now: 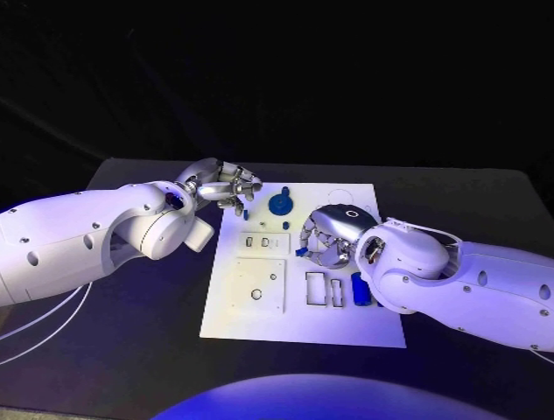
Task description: Assemble the parts on the task board
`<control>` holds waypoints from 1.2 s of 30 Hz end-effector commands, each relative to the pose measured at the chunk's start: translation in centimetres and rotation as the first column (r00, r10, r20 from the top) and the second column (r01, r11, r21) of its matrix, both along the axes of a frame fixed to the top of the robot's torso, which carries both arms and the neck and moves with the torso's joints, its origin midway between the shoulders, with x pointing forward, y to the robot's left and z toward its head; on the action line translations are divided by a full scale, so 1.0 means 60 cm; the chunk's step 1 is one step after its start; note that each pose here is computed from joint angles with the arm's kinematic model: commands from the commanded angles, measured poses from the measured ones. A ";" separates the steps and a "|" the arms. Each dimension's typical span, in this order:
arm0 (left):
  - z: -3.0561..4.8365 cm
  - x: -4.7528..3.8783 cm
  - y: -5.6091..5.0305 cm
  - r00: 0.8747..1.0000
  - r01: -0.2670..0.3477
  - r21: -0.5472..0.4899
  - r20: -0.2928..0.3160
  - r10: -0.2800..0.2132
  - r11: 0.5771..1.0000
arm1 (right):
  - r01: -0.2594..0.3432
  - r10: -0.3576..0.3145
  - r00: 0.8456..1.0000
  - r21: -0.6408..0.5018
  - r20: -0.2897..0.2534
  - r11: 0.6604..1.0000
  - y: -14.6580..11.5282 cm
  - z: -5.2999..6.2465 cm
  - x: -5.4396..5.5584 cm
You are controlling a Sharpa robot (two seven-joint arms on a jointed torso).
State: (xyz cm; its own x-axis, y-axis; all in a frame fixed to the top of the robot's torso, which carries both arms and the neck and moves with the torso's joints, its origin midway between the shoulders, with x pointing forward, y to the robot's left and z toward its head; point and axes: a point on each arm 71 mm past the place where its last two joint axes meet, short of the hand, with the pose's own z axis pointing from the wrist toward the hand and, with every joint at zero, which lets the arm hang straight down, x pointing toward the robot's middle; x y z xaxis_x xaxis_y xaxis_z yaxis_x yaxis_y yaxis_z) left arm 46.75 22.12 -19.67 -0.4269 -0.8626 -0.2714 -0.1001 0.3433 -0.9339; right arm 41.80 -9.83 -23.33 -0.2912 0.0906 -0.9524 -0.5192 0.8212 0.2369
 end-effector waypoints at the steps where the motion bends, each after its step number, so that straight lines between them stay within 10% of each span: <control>1: 0.000 -0.004 -0.008 0.999 0.046 0.007 0.010 -0.046 0.999 | 0.015 -0.015 1.000 -0.003 0.010 1.000 0.000 0.005 0.004; 17: -0.019 -0.034 -0.036 0.959 0.222 0.224 0.127 -0.255 0.949 | 0.038 -0.038 0.998 0.003 0.054 0.999 0.003 0.028 0.022; 36: -0.050 -0.022 -0.064 0.991 0.113 0.342 0.035 -0.133 0.933 | 0.005 -0.009 0.996 0.053 0.091 0.999 0.020 0.056 0.005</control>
State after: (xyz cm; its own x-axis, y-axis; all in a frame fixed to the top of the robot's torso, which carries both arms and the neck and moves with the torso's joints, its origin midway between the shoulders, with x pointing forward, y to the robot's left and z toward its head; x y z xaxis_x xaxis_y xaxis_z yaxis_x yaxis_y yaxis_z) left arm 45.30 18.13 -22.38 -0.5190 -0.6548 -0.5495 0.0578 0.6144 -0.7869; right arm 42.15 -8.70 -20.20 -0.2248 0.1422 -0.9640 -0.5299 0.8124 0.2434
